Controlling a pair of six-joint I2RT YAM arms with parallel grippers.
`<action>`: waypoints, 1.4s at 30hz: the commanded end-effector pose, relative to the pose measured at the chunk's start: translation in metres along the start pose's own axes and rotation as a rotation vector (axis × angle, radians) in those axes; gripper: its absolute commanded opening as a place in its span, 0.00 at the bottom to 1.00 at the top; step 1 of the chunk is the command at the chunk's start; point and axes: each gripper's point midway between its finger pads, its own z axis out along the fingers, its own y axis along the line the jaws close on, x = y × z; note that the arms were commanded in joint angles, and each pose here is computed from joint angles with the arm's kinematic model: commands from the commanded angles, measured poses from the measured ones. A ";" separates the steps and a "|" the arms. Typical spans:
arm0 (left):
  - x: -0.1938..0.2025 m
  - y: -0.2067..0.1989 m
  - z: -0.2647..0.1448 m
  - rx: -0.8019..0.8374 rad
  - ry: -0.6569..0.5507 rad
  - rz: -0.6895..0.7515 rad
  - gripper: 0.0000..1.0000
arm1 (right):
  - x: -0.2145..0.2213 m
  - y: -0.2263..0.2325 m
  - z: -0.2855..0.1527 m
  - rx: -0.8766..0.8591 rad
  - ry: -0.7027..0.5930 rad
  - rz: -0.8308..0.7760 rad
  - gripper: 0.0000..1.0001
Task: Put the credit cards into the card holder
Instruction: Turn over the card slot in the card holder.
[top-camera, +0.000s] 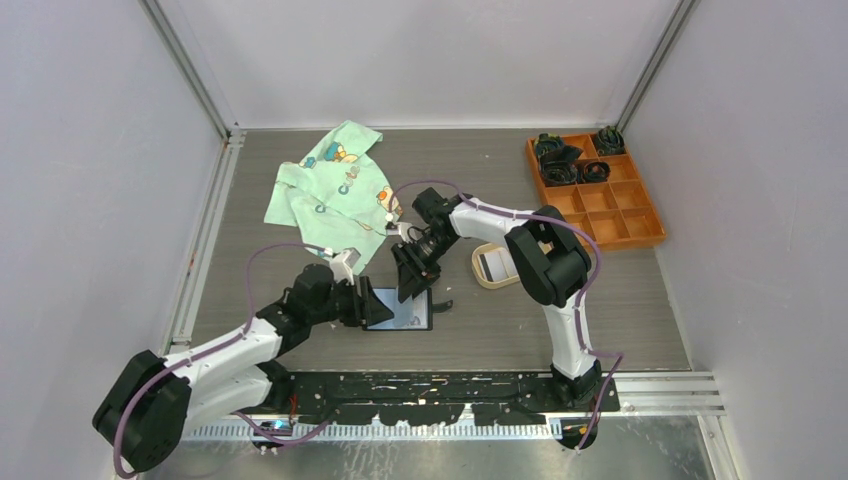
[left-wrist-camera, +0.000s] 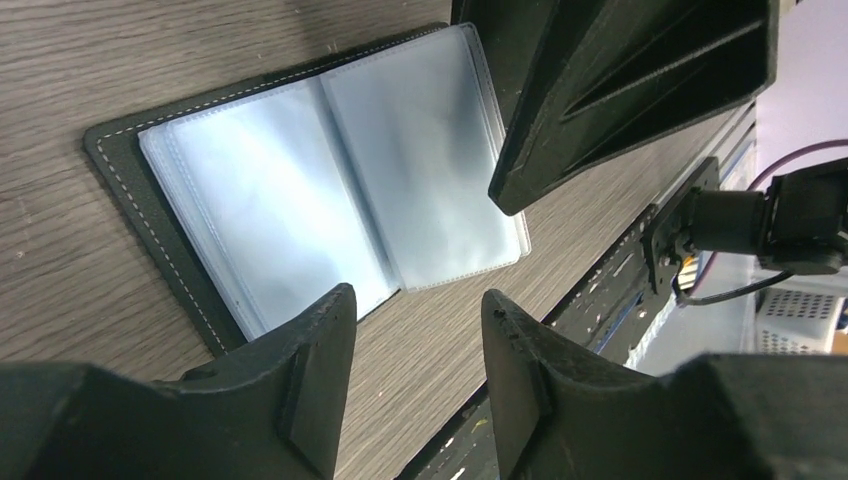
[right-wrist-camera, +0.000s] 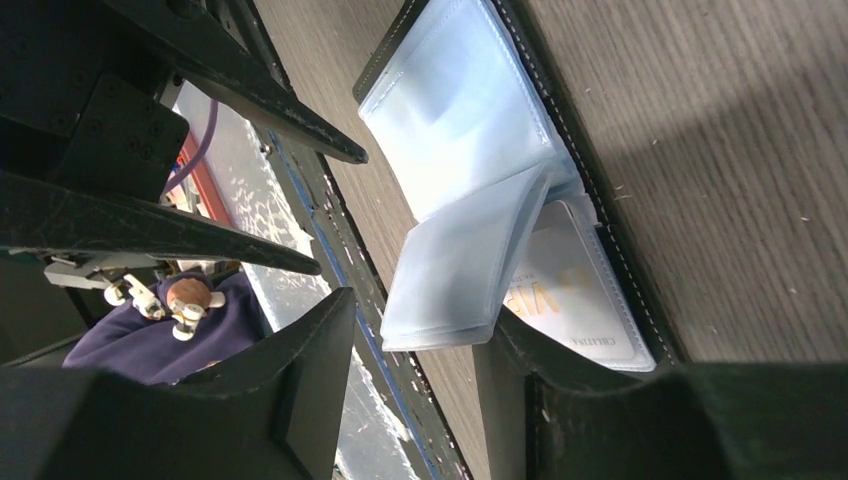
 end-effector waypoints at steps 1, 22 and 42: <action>-0.017 -0.016 0.002 0.015 -0.048 0.090 0.51 | -0.012 0.032 -0.014 -0.060 -0.040 -0.083 0.50; -0.023 -0.038 0.022 0.055 -0.070 0.152 0.64 | -0.013 0.028 -0.006 -0.073 -0.038 -0.020 0.32; -0.026 -0.040 0.011 0.054 -0.109 0.125 0.63 | -0.013 0.022 -0.004 -0.046 -0.033 -0.012 0.30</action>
